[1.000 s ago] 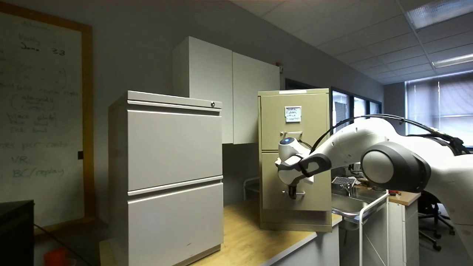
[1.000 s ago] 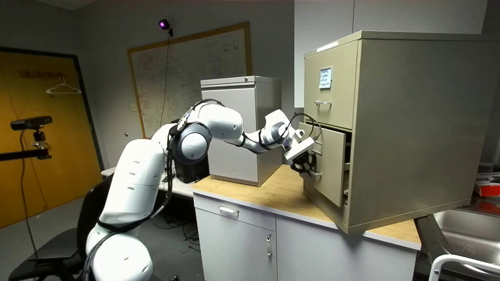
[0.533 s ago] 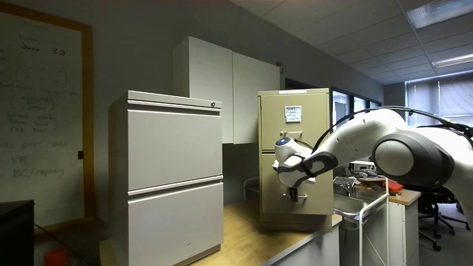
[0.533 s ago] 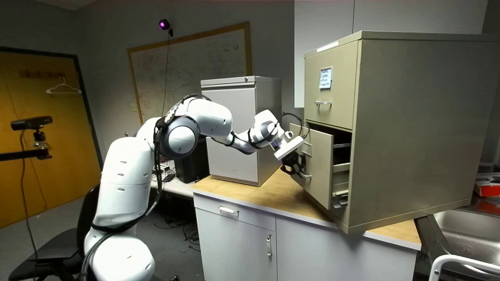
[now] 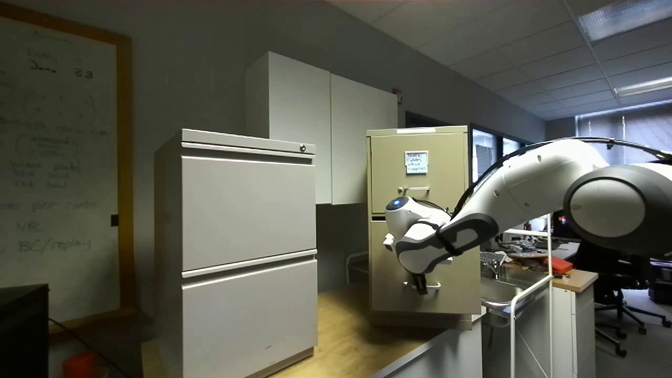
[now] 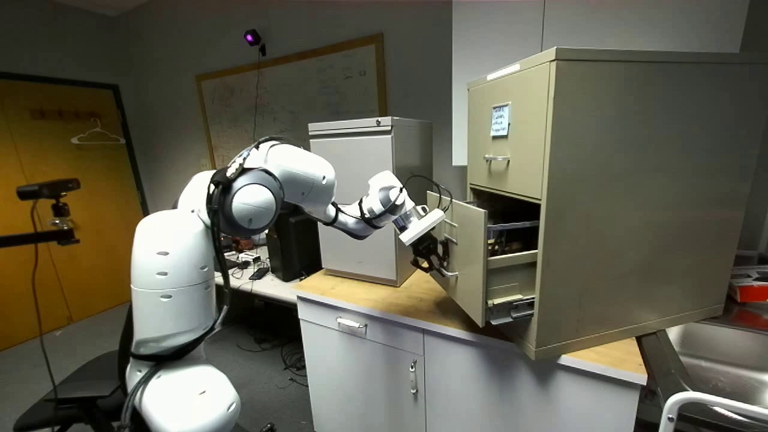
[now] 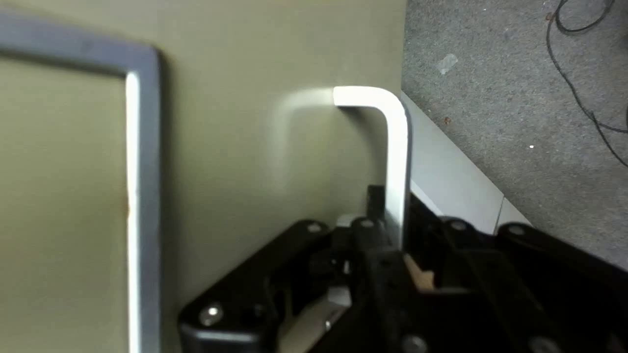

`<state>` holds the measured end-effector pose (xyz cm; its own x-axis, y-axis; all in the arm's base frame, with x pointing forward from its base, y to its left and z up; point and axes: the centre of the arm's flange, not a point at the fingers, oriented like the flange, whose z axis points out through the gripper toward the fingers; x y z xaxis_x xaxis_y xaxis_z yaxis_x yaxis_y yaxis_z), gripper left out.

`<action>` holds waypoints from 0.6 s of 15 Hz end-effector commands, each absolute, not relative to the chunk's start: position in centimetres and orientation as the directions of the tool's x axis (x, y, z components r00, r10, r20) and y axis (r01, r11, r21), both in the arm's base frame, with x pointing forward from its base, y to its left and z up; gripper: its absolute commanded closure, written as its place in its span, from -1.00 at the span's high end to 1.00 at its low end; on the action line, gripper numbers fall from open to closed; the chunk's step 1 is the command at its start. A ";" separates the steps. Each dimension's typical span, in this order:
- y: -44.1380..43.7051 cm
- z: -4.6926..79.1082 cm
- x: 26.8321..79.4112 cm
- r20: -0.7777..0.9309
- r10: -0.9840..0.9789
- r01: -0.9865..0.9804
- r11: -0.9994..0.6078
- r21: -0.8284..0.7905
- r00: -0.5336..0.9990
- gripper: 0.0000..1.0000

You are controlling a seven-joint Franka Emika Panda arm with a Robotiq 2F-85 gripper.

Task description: Open the bottom drawer of the beige file cabinet

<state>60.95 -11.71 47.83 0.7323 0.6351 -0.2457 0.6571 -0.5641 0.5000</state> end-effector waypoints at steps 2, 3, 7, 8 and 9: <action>-6.1 43.4 55.6 -0.322 0.635 0.711 -0.598 0.371 0.702 -0.92; -5.6 43.3 54.9 -0.327 0.635 0.714 -0.595 0.370 0.699 -0.92; -3.2 42.9 52.1 -0.356 0.633 0.726 -0.579 0.372 0.688 -0.92; -2.5 42.8 51.3 -0.363 0.631 0.728 -0.576 0.372 0.685 -0.92; -1.8 42.6 50.7 -0.368 0.629 0.729 -0.575 0.372 0.685 -0.92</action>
